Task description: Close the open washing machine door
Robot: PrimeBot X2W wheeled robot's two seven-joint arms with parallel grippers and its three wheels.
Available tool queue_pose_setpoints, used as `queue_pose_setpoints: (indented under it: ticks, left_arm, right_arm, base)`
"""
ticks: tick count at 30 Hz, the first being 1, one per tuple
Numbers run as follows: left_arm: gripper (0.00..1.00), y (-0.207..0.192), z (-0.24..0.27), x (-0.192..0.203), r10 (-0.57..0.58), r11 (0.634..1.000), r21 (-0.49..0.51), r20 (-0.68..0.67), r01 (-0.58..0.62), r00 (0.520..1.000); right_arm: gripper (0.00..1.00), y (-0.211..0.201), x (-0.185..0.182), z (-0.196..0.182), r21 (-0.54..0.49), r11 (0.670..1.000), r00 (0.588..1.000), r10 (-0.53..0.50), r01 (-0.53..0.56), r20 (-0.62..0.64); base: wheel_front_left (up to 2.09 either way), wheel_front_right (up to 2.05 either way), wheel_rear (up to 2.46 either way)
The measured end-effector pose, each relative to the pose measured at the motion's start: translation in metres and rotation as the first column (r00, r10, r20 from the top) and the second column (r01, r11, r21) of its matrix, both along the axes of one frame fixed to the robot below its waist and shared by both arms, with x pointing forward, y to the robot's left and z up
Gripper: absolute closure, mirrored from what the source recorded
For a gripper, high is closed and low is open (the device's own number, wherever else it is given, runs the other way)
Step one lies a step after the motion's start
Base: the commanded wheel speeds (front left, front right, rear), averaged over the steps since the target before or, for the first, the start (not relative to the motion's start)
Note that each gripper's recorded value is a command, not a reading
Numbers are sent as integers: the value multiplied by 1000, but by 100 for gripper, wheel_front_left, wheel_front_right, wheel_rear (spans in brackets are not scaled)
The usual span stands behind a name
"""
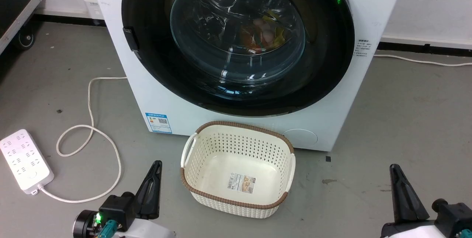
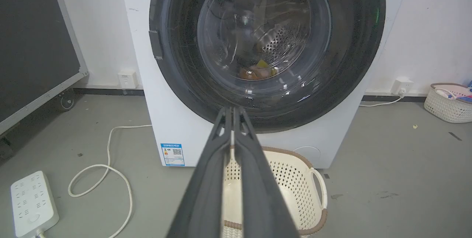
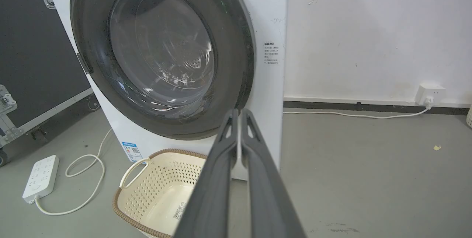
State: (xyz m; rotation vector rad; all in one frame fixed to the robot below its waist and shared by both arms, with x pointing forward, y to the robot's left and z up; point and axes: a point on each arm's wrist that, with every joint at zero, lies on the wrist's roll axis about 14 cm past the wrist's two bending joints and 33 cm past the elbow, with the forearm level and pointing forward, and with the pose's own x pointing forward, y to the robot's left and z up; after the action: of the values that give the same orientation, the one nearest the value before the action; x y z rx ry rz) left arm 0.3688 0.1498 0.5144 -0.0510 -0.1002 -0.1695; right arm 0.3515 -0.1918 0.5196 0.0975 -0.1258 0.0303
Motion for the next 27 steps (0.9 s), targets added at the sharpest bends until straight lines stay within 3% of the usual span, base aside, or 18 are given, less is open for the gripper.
queue_pose_setpoints:
  ticks: [27]
  left_arm:
    - [100, 4, 2, 2, 26, 1000, 19, -22, -25, 999]
  right_arm:
    - [100, 6, 2, -5, -21, 1000, 999, 21, -21, -46]
  base:
    - [0, 0, 0]
